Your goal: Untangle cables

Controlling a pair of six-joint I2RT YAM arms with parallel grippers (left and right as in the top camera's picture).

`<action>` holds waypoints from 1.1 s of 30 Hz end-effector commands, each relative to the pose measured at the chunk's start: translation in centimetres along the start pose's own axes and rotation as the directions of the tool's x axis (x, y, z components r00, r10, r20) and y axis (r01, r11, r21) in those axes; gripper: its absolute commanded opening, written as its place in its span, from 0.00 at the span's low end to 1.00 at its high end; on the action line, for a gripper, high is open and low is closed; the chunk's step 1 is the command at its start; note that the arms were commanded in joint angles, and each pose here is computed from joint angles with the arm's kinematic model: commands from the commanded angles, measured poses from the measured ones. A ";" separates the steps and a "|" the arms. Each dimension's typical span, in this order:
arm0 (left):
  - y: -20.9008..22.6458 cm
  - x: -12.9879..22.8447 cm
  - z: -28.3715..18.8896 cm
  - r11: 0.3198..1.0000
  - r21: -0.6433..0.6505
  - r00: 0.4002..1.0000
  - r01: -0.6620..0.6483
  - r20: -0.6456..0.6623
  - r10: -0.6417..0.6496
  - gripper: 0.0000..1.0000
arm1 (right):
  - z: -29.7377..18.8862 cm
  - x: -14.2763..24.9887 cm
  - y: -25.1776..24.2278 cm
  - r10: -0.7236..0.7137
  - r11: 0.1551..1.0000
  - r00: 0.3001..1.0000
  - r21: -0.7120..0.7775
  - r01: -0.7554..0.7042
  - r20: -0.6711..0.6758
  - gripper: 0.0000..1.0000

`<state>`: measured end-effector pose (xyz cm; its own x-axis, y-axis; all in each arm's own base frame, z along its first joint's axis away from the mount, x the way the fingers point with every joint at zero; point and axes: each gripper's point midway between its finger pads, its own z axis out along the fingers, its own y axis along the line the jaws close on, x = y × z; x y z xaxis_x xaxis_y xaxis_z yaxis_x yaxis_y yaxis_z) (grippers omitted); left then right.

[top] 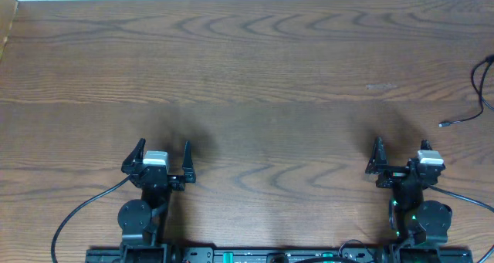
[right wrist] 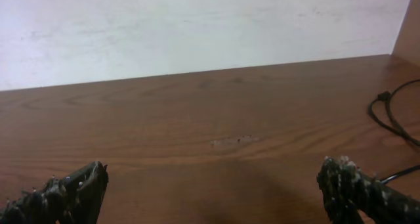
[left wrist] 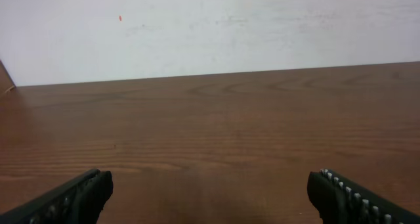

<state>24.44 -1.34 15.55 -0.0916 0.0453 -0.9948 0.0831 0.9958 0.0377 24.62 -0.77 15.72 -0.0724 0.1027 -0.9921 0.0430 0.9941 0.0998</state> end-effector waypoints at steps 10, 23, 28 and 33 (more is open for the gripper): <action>-0.7 1.5 0.1 0.999 0.038 0.999 -0.009 -0.043 0.011 1.00 | 0.0 0.2 -0.1 -0.123 0.992 0.992 -0.004 0.123 -0.001 0.99; -0.7 1.5 0.1 0.999 0.038 0.999 -0.009 -0.043 0.011 1.00 | 0.0 0.1 -0.1 -0.123 0.992 0.992 -0.004 0.123 -0.001 0.99; -0.7 1.5 0.1 0.999 0.038 0.999 -0.009 -0.043 0.011 1.00 | 0.0 0.1 -0.1 -0.123 0.992 0.992 0.000 0.123 0.002 0.99; -0.7 1.5 0.1 0.999 0.038 0.999 -0.009 -0.043 0.011 1.00 | 0.0 0.1 -0.1 -0.123 0.992 0.992 0.000 0.123 0.001 0.99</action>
<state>24.44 -1.34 15.55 -0.0916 0.0453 -0.9948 0.0831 0.9958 0.0377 24.62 -0.76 15.74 -0.0763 -0.0092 -0.9970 0.0296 0.9995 -0.0115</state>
